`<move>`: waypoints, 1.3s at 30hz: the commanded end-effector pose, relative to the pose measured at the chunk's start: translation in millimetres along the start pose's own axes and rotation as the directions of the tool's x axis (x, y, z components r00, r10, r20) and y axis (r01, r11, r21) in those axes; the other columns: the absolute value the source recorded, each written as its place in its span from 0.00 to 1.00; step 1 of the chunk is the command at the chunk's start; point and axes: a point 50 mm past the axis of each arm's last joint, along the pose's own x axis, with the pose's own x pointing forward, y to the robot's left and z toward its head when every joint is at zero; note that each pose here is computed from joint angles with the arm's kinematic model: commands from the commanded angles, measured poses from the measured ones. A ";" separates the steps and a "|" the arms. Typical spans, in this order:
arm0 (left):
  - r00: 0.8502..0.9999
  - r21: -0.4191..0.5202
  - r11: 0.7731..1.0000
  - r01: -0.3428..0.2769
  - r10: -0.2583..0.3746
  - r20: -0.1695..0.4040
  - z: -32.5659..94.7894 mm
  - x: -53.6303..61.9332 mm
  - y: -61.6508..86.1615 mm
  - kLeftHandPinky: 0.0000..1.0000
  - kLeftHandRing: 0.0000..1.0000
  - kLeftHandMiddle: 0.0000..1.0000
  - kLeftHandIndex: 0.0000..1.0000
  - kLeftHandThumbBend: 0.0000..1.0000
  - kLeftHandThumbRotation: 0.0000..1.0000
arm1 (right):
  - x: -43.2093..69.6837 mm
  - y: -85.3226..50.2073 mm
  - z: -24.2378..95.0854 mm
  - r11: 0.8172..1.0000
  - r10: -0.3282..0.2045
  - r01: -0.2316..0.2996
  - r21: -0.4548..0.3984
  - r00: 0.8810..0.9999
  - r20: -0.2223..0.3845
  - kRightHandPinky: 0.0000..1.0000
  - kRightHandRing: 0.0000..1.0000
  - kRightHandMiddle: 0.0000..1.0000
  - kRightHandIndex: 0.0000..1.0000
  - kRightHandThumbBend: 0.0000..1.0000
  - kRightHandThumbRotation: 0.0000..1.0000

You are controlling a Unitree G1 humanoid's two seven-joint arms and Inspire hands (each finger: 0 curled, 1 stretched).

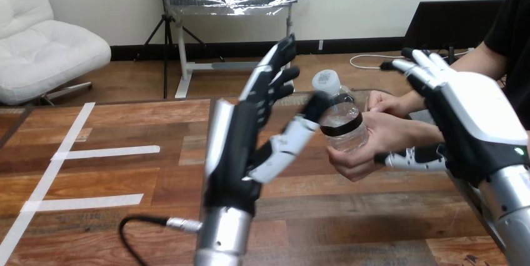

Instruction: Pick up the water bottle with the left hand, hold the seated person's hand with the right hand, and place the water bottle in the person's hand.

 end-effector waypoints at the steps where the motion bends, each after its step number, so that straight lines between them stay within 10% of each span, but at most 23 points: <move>1: 0.991 -0.032 0.997 -0.077 0.080 0.104 18.5 2.6 5.9 0.65 0.77 0.84 0.83 0.45 0.75 | 2.8 -13.7 15.9 0.983 -0.166 0.161 0.083 0.985 0.056 0.77 0.91 0.93 0.82 0.59 0.02; 9: 0.987 -0.029 0.993 -0.111 0.114 0.117 18.0 -7.6 13.2 0.64 0.75 0.83 0.84 0.41 0.84 | -2.5 -7.3 22.9 0.943 -0.259 0.244 0.224 0.965 0.038 0.73 0.88 0.91 0.79 0.37 0.11; 23: 0.975 -0.036 0.983 -0.180 0.183 0.129 17.7 -25.0 24.3 0.63 0.74 0.81 0.82 0.43 0.90 | -8.9 5.9 38.6 0.818 -0.399 0.331 0.471 0.916 0.050 0.73 0.85 0.87 0.76 0.21 0.01; 39: 0.967 -0.021 0.974 -0.226 0.227 0.116 16.3 -37.9 29.2 0.62 0.72 0.78 0.80 0.41 0.89 | -9.3 14.0 41.2 0.817 -0.398 0.300 0.493 0.911 0.104 0.73 0.85 0.85 0.76 0.22 0.00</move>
